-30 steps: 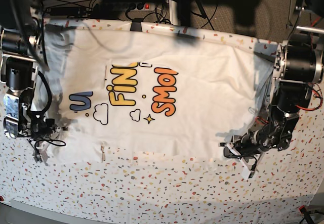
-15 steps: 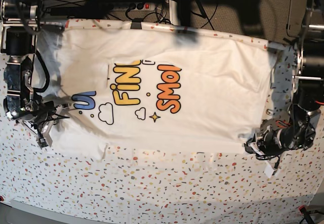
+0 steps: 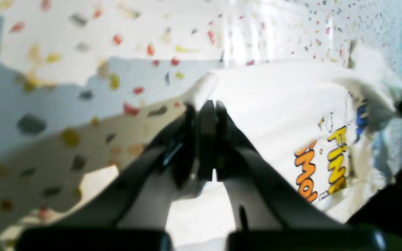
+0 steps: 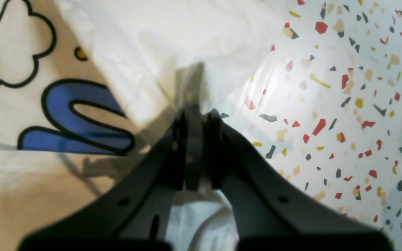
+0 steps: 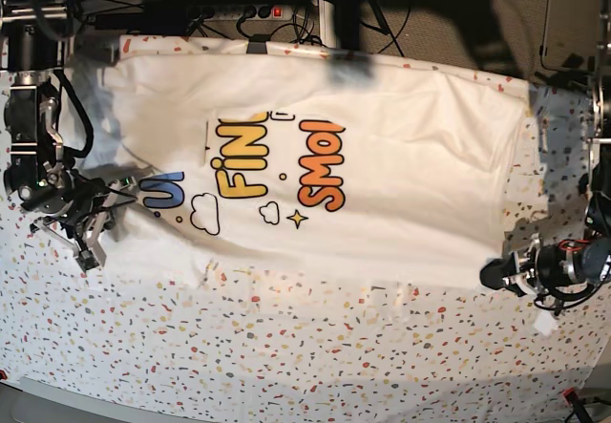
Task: Fold the T-shirt properly
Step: 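Lift both hem corners and fold the hem over onto the collar fold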
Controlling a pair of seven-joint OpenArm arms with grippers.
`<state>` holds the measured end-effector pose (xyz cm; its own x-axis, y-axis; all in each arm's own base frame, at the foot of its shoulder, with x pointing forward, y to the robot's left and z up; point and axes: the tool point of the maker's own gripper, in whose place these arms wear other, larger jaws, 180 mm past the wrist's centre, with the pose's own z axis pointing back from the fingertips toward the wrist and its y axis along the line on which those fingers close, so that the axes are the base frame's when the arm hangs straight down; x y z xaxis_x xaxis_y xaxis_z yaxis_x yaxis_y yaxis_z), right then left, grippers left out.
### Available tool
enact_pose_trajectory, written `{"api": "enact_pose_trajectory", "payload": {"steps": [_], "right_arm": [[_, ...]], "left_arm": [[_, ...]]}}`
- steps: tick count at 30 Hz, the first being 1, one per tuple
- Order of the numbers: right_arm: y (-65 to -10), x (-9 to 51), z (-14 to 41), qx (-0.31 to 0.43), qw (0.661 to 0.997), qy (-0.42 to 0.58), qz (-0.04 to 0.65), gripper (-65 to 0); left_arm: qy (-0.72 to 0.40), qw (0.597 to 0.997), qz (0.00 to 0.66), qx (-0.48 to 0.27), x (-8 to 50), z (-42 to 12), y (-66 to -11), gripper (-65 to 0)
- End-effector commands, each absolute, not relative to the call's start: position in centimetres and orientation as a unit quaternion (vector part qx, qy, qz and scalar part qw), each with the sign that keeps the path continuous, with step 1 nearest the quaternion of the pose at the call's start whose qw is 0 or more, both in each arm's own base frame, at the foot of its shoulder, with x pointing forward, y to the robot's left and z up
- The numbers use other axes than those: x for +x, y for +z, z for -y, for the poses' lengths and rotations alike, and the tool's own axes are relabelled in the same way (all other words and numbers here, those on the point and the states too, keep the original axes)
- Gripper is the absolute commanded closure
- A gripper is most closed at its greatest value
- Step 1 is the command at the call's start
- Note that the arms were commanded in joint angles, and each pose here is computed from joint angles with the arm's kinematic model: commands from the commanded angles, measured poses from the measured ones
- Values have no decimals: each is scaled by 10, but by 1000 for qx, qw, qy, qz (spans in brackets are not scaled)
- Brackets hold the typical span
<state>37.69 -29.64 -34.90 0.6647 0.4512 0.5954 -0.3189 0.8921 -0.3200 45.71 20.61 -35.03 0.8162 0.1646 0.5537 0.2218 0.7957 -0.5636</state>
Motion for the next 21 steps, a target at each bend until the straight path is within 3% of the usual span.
{"api": "enact_pose_trajectory", "payload": {"steps": [1, 9, 14, 21], "right_arm": [[-326, 389, 302, -108, 895, 213, 377, 0], [-326, 388, 298, -105, 897, 213, 373, 0], [-315, 390, 289, -98, 891, 218, 386, 0], [-312, 372, 274, -98, 882, 240, 394, 0]], "left_arm": [[-19, 886, 331, -324, 468, -213, -328, 0], [-87, 887, 332, -309, 441, -193, -340, 0], [-139, 892, 342, -259, 431, -182, -338, 0], [-141, 879, 382, -250, 405, -183, -326, 0]]}}
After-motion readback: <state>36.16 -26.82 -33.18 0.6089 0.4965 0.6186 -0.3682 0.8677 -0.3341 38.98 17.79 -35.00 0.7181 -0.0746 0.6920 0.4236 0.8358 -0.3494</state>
